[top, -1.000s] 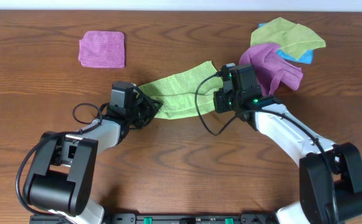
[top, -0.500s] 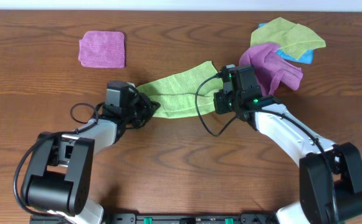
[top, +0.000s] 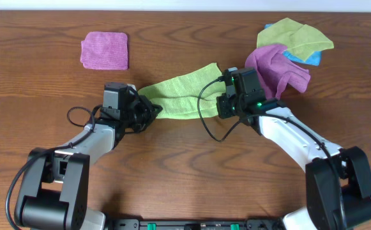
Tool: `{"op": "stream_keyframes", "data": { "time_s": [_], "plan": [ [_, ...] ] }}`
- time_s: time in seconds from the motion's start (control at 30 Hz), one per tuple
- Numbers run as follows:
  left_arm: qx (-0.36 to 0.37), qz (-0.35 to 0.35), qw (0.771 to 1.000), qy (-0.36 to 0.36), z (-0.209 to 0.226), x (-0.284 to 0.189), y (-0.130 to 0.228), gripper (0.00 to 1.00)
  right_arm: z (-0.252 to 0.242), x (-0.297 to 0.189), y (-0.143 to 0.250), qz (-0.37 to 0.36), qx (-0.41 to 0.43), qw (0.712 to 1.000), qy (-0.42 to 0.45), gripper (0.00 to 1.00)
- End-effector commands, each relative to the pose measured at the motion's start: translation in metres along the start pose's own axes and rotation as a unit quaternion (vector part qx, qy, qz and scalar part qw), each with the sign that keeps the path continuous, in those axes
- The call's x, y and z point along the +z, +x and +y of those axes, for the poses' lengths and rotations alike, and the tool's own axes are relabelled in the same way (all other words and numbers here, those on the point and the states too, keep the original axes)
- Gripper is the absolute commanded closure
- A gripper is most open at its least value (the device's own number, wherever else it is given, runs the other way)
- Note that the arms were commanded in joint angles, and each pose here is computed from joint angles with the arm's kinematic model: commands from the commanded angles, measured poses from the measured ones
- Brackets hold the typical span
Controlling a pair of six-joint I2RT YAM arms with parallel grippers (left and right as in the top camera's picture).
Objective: Fold the cloth
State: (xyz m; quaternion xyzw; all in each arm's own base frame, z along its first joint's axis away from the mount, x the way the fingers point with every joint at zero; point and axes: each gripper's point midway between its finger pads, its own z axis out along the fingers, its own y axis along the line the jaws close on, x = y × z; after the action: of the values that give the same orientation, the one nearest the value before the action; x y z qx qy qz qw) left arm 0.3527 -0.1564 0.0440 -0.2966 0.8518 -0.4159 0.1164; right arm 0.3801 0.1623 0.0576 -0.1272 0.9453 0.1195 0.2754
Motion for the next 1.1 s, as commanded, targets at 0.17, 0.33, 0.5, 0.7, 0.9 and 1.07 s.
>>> {"op": "stream_keyframes", "data": {
  "time_s": [0.17,0.33,0.5,0.7,0.9,1.07],
  "plan": [
    [0.032,0.002,0.999,-0.007,0.003,-0.004,0.002,0.94,0.006,-0.002,-0.008,-0.008,-0.010,1.000,-0.005,0.99],
    [0.032,0.004,0.999,-0.018,0.008,-0.004,0.004,0.91,0.006,-0.002,-0.007,-0.006,-0.010,1.000,-0.005,0.99],
    [0.037,0.009,0.999,-0.025,0.012,-0.004,0.007,0.82,0.005,-0.002,-0.006,-0.004,-0.009,1.000,-0.005,0.99],
    [0.036,0.019,0.999,-0.018,0.010,-0.004,0.010,0.77,0.005,-0.002,-0.003,0.002,-0.009,1.000,-0.004,0.99],
    [0.036,0.029,0.999,-0.012,0.007,-0.004,0.014,0.77,0.005,-0.002,-0.003,0.003,-0.013,1.000,-0.004,0.99],
    [0.037,0.037,0.999,-0.009,0.007,-0.005,0.016,0.77,0.005,-0.002,-0.001,0.006,-0.012,1.000,-0.003,0.99]
  ]
}}
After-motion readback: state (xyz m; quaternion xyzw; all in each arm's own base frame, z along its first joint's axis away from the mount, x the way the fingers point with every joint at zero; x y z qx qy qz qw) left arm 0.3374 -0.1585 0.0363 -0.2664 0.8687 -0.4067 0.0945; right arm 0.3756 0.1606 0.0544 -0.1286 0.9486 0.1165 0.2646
